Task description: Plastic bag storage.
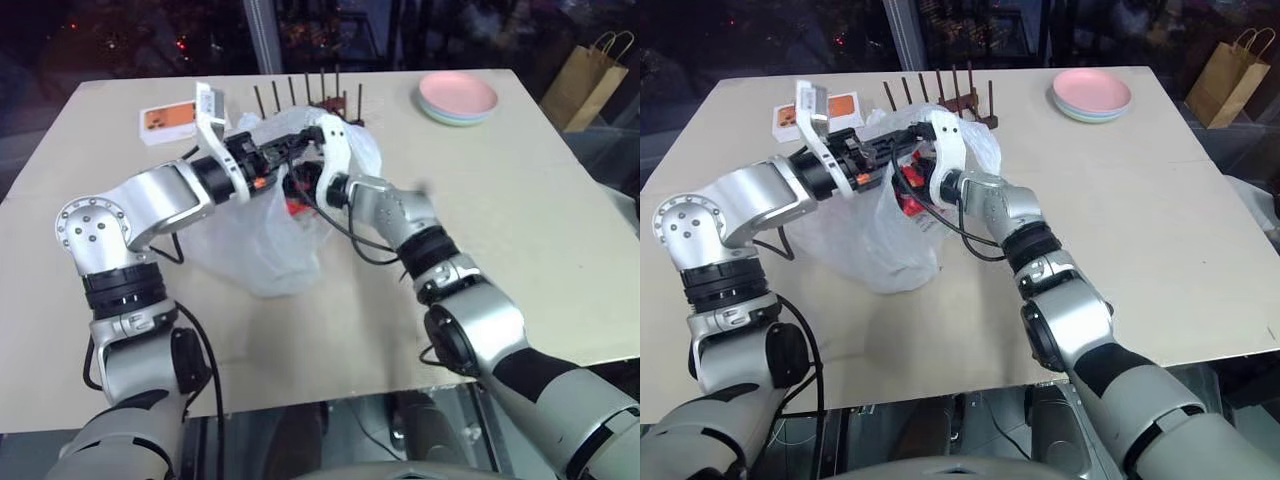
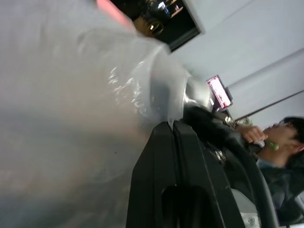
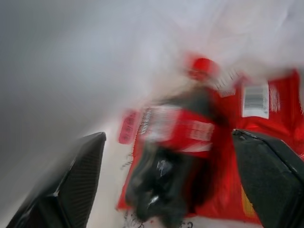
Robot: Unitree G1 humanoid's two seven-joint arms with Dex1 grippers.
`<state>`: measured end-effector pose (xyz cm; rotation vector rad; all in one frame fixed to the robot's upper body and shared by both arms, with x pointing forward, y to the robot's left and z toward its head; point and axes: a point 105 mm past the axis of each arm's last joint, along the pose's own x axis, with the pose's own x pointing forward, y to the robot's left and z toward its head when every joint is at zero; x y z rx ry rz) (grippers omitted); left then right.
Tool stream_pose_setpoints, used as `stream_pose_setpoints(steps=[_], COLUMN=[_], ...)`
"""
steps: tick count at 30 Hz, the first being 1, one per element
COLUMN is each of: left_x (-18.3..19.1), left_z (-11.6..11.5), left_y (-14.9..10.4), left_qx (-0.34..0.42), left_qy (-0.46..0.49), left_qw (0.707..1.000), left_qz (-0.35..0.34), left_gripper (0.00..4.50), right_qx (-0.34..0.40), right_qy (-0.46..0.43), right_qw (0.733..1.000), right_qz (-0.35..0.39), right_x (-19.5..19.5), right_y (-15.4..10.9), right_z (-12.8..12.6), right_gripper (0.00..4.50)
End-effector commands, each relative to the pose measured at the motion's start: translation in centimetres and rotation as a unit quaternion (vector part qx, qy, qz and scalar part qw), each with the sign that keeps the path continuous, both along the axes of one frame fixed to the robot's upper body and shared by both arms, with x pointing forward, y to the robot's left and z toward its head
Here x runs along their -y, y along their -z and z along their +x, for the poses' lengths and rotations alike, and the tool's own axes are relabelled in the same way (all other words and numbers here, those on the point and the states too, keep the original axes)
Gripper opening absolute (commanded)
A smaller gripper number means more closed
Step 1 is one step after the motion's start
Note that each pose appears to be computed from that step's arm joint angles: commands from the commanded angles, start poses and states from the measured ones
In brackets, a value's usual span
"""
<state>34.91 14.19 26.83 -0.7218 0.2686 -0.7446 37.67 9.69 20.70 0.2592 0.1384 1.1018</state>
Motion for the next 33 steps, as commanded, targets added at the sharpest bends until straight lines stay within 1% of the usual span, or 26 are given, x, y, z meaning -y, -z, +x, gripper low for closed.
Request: stream_pose_setpoints(steps=[1,2,5,9,11,12,14,15,17,19,20,22,27,29,30,33], left_x=[-0.7,-0.8,-1.2,-1.1,-1.1,-1.1,-1.1,-1.1,-1.2,-1.2,-1.3,-1.4,-1.7,-2.1,-2.3,-3.1], left_z=[0.2,0.4,0.7,0.8,0.9,0.8,0.6,0.6,0.5,0.5,0.4,0.1,-0.7,-1.2,-1.6,-2.7], left_y=[-0.5,-0.5,-0.4,-0.4,-0.4,-0.5,-0.5,-0.5,-0.5,-0.6,-0.5,-0.5,-0.9,-0.9,-1.1,-1.2], left_qx=[0.016,0.017,0.021,0.031,0.035,0.038,0.046,0.049,0.053,0.057,0.063,0.072,0.116,0.124,0.132,0.149], left_qy=[-0.013,-0.015,-0.018,-0.014,-0.012,-0.012,-0.012,-0.012,-0.014,-0.017,-0.021,-0.024,-0.026,-0.020,-0.013,-0.002], left_qw=[1.000,1.000,1.000,0.999,0.999,0.999,0.999,0.998,0.998,0.997,0.997,0.995,0.989,0.989,0.988,0.984], left_qz=[-0.010,-0.010,-0.006,0.003,0.006,0.009,0.021,0.026,0.035,0.039,0.049,0.063,0.084,0.080,0.085,0.103], left_gripper=[0.00,0.00,0.00,0.00,0.00,0.00,0.00,0.00,0.00,0.00,0.00,0.00,0.00,0.54,0.87,2.35], right_qx=[0.071,0.095,0.138,0.161,0.167,0.165,0.161,0.161,0.157,0.160,0.158,0.161,0.167,0.166,0.165,0.171], right_qy=[-0.038,-0.034,0.002,0.087,0.112,0.141,0.207,0.226,0.230,0.233,0.238,0.240,0.226,0.223,0.225,0.233], right_qw=[0.997,0.995,0.988,0.979,0.974,0.971,0.960,0.955,0.954,0.951,0.951,0.950,0.954,0.955,0.955,0.951], right_qz=[-0.006,-0.022,-0.066,-0.095,-0.102,-0.100,-0.101,-0.104,-0.110,-0.123,-0.122,-0.119,-0.102,-0.102,-0.104,-0.110], right_x=[1.0,2.1,5.2,9.1,9.9,10.7,12.3,12.6,12.0,11.8,12.0,12.2,12.5,12.7,12.8,13.6], right_y=[-1.2,-1.2,-1.1,-1.6,-1.8,-2.1,-2.7,-2.9,-2.6,-2.2,-2.1,-2.2,-2.6,-2.4,-2.3,-2.5], right_z=[-2.9,-3.5,-4.6,-4.2,-3.9,-3.2,-0.8,0.1,2.0,3.3,3.8,4.3,4.5,4.5,4.6,4.8], right_gripper=[4.41,4.41,4.41,4.41,4.41,4.41,4.41,4.41,4.41,4.41,4.18,3.55,1.07,0.19,0.00,0.00])
